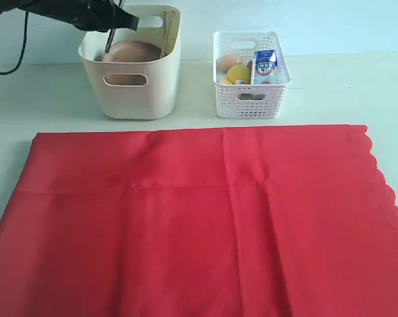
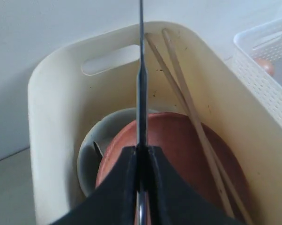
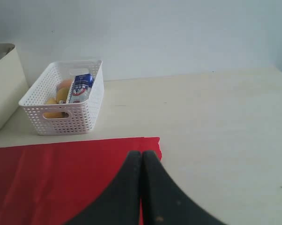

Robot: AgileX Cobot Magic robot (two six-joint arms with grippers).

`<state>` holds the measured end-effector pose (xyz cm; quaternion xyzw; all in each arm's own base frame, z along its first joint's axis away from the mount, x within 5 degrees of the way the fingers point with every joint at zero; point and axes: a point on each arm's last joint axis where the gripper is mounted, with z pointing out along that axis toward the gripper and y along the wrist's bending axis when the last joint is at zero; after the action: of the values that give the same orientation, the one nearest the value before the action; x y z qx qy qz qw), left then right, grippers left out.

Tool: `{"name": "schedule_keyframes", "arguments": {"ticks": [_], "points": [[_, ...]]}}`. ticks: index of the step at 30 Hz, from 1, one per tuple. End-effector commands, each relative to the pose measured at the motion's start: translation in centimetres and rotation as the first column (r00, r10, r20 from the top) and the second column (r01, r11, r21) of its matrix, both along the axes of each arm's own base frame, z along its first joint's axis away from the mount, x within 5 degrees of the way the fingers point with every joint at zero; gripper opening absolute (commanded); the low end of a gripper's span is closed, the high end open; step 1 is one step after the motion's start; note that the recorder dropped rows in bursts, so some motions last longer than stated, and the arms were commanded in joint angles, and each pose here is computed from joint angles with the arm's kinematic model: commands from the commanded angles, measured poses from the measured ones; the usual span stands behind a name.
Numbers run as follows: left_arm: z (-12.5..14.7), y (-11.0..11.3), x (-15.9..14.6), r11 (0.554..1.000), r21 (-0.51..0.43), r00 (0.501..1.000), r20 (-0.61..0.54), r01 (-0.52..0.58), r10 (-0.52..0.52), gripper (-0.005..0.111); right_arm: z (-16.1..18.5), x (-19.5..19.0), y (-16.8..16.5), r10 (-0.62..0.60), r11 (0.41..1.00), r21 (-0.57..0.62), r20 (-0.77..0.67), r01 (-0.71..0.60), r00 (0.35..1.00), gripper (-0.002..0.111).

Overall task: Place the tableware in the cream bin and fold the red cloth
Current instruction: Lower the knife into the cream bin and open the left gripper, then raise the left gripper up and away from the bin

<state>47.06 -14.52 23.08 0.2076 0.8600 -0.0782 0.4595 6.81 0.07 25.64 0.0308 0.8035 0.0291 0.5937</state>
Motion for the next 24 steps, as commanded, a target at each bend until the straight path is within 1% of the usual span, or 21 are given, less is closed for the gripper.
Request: {"name": "schedule_keyframes", "arguments": {"ticks": [1, 4, 6, 10, 13, 14, 16, 19, 20, 21, 22, 23, 24], "points": [[-2.4, -0.1, 1.4, 1.000, -0.008, 1.000, 0.010, -0.029, 0.029, 0.000, -0.1, 0.4, 0.0, -0.001, 1.000, -0.008, -0.019, 0.001, 1.000, 0.000], [-3.4, -0.2, 1.6, 0.999, -0.021, 0.999, -0.020, -0.037, 0.037, 0.000, -0.2, 0.5, 0.0, -0.001, 1.000, -0.008, -0.026, 0.001, 1.000, 0.000], [-3.5, -0.3, 1.5, 0.999, -0.028, 0.999, -0.036, -0.036, 0.035, 0.003, -0.2, 0.6, 0.0, -0.001, 1.000, -0.008, -0.029, 0.000, 1.000, 0.000], [-3.5, -0.4, 1.2, 0.999, -0.028, 0.997, -0.068, -0.024, 0.022, 0.032, -0.3, 0.8, 0.0, -0.001, 1.000, -0.008, -0.037, 0.000, 0.999, 0.000], [-3.1, -0.4, 0.8, 1.000, -0.028, 0.996, -0.094, -0.007, 0.005, 0.050, -0.3, 0.8, 0.0, -0.001, 1.000, -0.008, -0.037, 0.000, 0.999, 0.000], [-2.7, -0.4, 0.7, 1.000, -0.029, 0.995, -0.099, -0.002, -0.001, 0.054, -0.2, 0.8, 0.0, -0.001, 1.000, -0.008, -0.035, 0.000, 0.999, 0.000], [-1.5, -0.4, 0.3, 0.999, -0.034, 0.995, -0.095, 0.008, -0.011, 0.057, -0.2, 0.8, 0.0, -0.001, 1.000, -0.008, -0.033, 0.000, 0.999, 0.000], [1.0, -0.3, -0.4, 0.999, -0.036, 0.998, -0.065, 0.023, -0.025, 0.056, -0.2, 0.8, 0.0, -0.001, 1.000, -0.008, -0.027, 0.000, 1.000, 0.000], [2.7, -0.2, -1.1, 0.999, -0.040, 0.998, -0.053, 0.036, -0.038, 0.055, -0.1, 0.8, 0.0, -0.001, 1.000, -0.008, -0.024, 0.000, 1.000, 0.000], [3.5, -0.1, -1.5, 0.998, -0.038, 0.998, -0.049, 0.045, -0.047, 0.055, -0.1, 0.8, 0.0, -0.001, 1.000, -0.008, -0.024, 0.000, 1.000, 0.000], [5.2, 0.0, -2.4, 0.997, -0.034, 0.996, -0.052, 0.067, -0.068, 0.055, -0.1, 0.8, 0.0, -0.001, 1.000, -0.008, -0.024, 0.000, 1.000, 0.000], [5.8, 0.1, -2.8, 0.997, -0.032, 0.995, -0.056, 0.076, -0.078, 0.055, -0.1, 0.8, 0.0, -0.001, 1.000, -0.008, -0.024, 0.000, 1.000, 0.000], [7.1, 0.2, -3.8, 0.994, -0.027, 0.991, -0.086, 0.102, -0.104, 0.055, -0.1, 0.8, 0.0, -0.001, 1.000, -0.008, -0.024, 0.000, 1.000, 0.000]]}}
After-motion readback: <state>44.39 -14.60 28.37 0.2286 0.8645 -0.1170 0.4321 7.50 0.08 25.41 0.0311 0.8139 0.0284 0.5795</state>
